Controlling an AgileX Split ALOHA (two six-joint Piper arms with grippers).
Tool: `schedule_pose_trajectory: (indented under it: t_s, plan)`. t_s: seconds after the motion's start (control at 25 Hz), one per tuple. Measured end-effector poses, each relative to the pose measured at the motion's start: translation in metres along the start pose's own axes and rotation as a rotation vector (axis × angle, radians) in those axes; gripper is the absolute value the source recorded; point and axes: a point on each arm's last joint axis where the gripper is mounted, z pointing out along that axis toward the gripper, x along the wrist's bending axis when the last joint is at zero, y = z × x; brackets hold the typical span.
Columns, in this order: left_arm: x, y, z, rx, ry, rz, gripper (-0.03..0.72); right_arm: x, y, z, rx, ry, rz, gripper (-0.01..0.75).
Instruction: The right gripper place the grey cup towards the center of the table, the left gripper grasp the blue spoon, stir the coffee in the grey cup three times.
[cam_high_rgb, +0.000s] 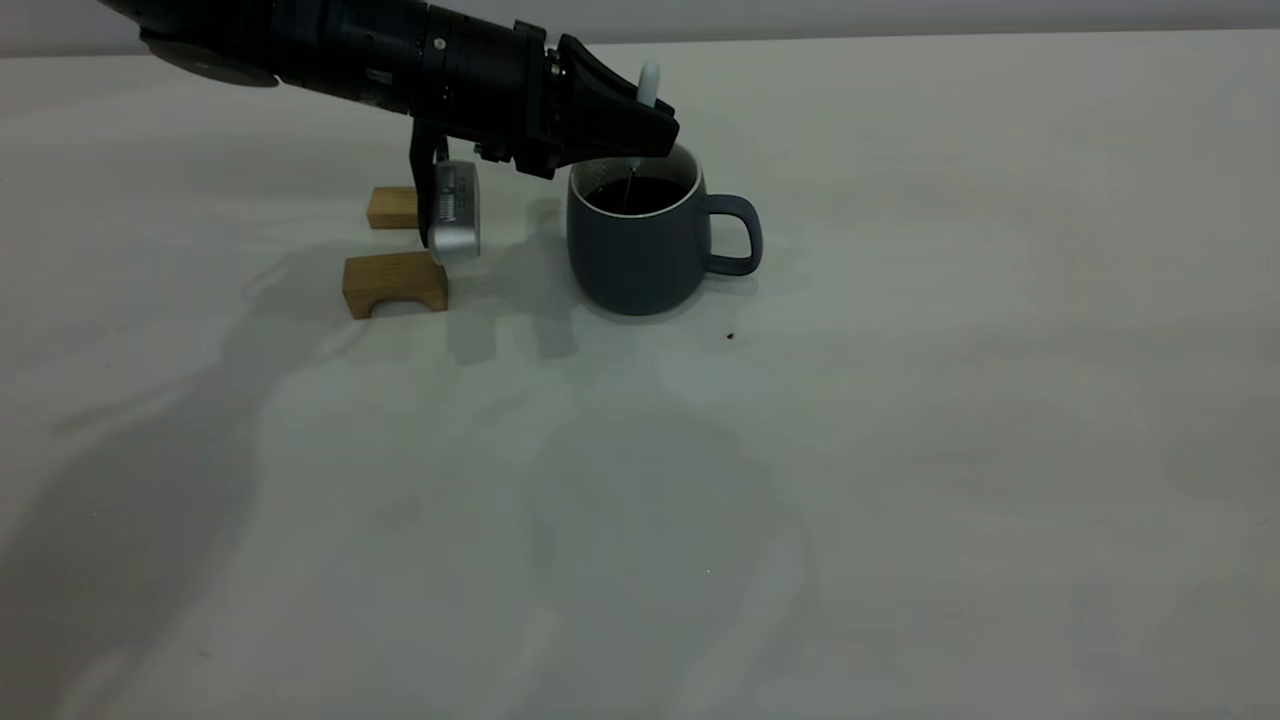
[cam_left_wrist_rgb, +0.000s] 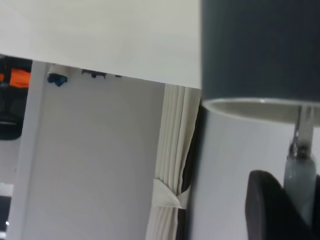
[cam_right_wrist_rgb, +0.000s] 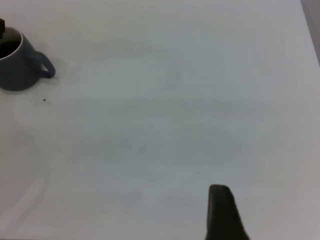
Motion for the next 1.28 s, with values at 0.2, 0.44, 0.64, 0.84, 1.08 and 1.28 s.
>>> schedule_pose_trajectory:
  t_s: [0.2, 0.44, 0.64, 0.84, 1.08, 1.28]
  plan:
    - [0.003, -0.002, 0.000, 0.024, 0.030, 0.000, 0.447, 0.000, 0.000, 0.000, 0.000, 0.000, 0.000, 0.500]
    - [0.006, -0.013, -0.014, 0.081, 0.097, 0.202, 0.546, 0.000, 0.000, 0.000, 0.000, 0.000, 0.000, 0.500]
    - [0.012, -0.041, -0.042, 0.075, 0.181, 0.556, 0.547, 0.000, 0.000, 0.000, 0.000, 0.000, 0.000, 0.500]
    - [0.025, -0.072, -0.071, -0.072, 0.325, 0.919, 0.524, 0.000, 0.000, 0.000, 0.000, 0.000, 0.000, 0.500]
    - [0.047, -0.126, -0.121, -0.326, 0.446, 1.232, 0.488, 0.000, 0.000, 0.000, 0.000, 0.000, 0.000, 0.500]
    - [0.080, -0.189, -0.171, -0.513, 0.408, 1.453, 0.478, 0.000, 0.000, 0.000, 0.000, 0.000, 0.000, 0.500]
